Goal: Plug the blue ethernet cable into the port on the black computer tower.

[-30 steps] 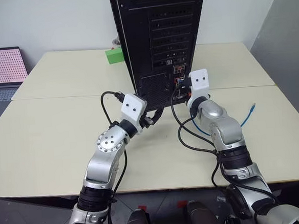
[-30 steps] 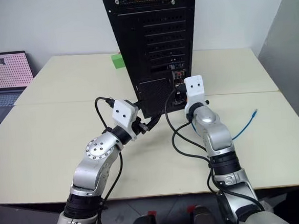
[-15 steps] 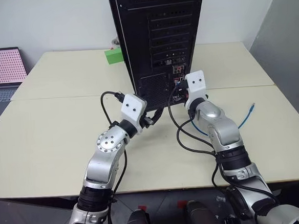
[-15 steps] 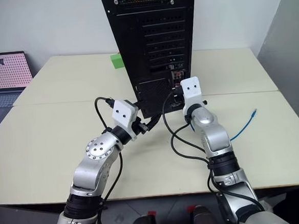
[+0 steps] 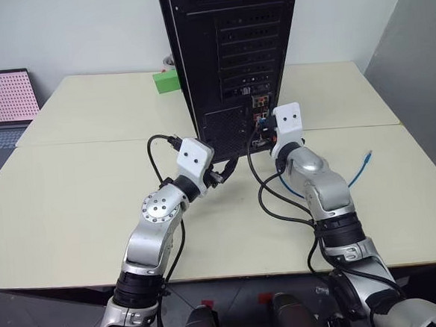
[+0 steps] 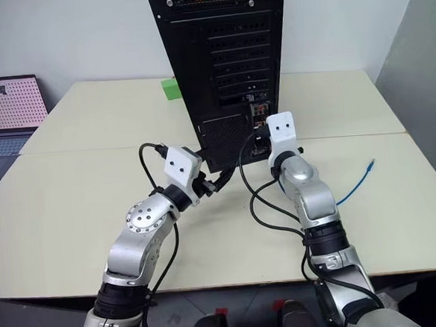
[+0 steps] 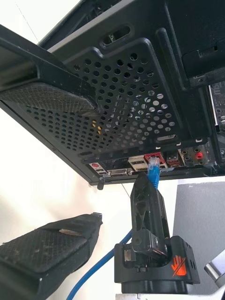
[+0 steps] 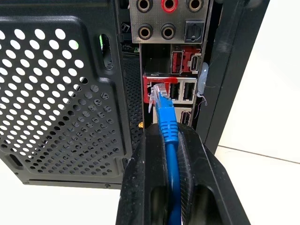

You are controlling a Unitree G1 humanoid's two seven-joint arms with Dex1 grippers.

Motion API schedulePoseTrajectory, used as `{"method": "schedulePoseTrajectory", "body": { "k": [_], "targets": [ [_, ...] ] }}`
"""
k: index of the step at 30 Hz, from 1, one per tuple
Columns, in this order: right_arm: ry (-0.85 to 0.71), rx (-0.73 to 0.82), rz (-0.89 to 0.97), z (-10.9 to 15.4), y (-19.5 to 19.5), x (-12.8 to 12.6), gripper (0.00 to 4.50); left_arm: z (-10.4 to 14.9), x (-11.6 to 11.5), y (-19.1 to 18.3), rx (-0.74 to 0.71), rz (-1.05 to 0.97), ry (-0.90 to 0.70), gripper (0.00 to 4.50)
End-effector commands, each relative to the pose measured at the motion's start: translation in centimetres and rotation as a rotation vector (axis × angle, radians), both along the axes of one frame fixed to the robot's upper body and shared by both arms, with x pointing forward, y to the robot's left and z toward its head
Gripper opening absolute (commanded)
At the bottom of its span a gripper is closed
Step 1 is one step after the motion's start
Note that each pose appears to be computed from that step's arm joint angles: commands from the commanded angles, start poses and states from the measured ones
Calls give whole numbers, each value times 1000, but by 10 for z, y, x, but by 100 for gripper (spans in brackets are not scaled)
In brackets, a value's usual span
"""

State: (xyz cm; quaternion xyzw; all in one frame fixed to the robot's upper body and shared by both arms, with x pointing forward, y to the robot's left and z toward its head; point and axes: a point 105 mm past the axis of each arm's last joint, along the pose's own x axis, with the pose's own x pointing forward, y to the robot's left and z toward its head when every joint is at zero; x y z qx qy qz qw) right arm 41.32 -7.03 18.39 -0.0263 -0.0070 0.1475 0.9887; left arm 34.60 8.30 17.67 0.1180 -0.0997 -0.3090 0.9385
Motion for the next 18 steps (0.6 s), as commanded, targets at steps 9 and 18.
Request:
{"method": "schedulePoseTrajectory", "body": {
  "k": [9, 18],
  "targets": [
    [-60, -6, 24, 20, 14, -1, 0, 19, -1, 8, 29, -14, -48, 350],
    [-69, 23, 37, 33, 24, -2, 0, 29, 3, 12, 103, -19, 7, 350]
  ]
}}
